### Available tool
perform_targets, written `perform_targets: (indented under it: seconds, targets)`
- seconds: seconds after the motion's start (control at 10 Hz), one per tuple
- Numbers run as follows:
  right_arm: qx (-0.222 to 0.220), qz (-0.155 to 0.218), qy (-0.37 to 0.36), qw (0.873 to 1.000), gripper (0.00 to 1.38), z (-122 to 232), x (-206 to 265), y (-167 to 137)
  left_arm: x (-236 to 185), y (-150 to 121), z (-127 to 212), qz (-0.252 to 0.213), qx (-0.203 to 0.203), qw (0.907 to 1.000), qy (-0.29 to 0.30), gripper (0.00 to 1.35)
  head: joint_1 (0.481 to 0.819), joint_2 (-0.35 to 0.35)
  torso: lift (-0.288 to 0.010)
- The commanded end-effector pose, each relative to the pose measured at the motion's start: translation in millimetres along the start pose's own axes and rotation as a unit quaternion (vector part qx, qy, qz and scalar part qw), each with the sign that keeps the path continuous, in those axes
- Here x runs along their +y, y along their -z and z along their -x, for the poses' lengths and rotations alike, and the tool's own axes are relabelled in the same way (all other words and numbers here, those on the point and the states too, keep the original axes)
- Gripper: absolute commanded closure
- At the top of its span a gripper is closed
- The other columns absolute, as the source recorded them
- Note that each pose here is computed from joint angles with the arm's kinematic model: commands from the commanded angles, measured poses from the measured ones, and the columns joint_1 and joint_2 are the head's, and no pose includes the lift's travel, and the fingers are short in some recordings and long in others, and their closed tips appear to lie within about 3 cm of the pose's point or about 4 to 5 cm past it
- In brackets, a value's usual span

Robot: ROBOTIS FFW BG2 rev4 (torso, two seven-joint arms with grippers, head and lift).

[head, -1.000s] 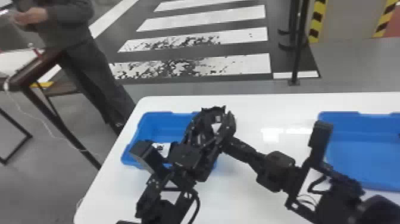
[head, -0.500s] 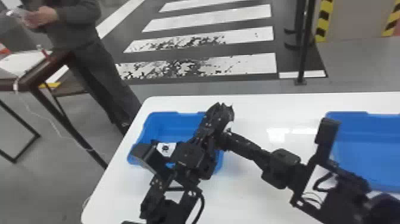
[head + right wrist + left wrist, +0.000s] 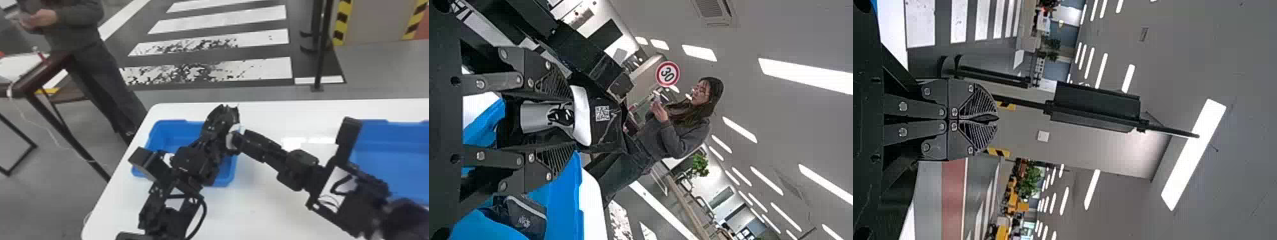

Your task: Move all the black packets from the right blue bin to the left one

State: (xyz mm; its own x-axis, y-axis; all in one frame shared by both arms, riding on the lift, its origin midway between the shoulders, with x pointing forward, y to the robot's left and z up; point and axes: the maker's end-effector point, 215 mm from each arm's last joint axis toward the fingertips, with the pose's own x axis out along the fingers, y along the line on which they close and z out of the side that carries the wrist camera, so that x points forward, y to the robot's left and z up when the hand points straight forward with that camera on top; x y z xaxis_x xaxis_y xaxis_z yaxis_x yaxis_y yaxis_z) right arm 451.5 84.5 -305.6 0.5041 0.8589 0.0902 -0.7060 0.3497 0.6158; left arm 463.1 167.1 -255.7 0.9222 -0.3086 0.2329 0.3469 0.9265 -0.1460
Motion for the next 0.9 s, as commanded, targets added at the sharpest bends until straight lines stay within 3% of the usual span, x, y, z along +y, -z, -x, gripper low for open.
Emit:
perform_targets:
  seconds: [0.0, 0.2, 0.4, 0.5, 0.6, 0.7, 0.8]
  targets:
    - [0.004, -0.007, 0.003, 1.0, 0.0, 1, -3, 5, 31, -5, -2, -0.046, -0.007, 0.9986, -0.024, 1.22, 0.695, 0.298, -0.14]
    - [0.0, -0.022, 0.008, 1.0, 0.0, 4, -8, 8, 84, 8, -7, -0.107, -0.008, 0.9918, -0.069, 1.22, 0.695, 0.328, -0.14]
    - [-0.014, -0.02, 0.028, 0.999, 0.0, 15, -26, -4, 125, 24, 3, -0.168, -0.007, 0.9791, -0.115, 1.21, 0.695, 0.35, -0.14]
    - [-0.017, 0.001, 0.048, 0.999, 0.0, 29, -41, -19, 133, 38, 16, -0.142, -0.021, 0.9767, -0.16, 1.08, 0.695, 0.35, -0.14]
    - [-0.007, 0.064, 0.096, 0.993, 0.0, 54, -71, -47, 135, 45, 30, -0.107, -0.03, 0.9782, -0.176, 0.49, 0.695, 0.35, -0.14]
    - [-0.014, 0.111, 0.144, 0.983, 0.01, 84, -100, -77, 127, 40, 36, -0.105, -0.045, 0.9781, -0.174, 0.01, 0.695, 0.35, -0.14]
    - [-0.019, 0.165, 0.194, 0.967, 0.01, 117, -121, -112, 117, 44, 37, -0.095, -0.046, 0.9809, -0.163, 0.03, 0.695, 0.302, -0.14]
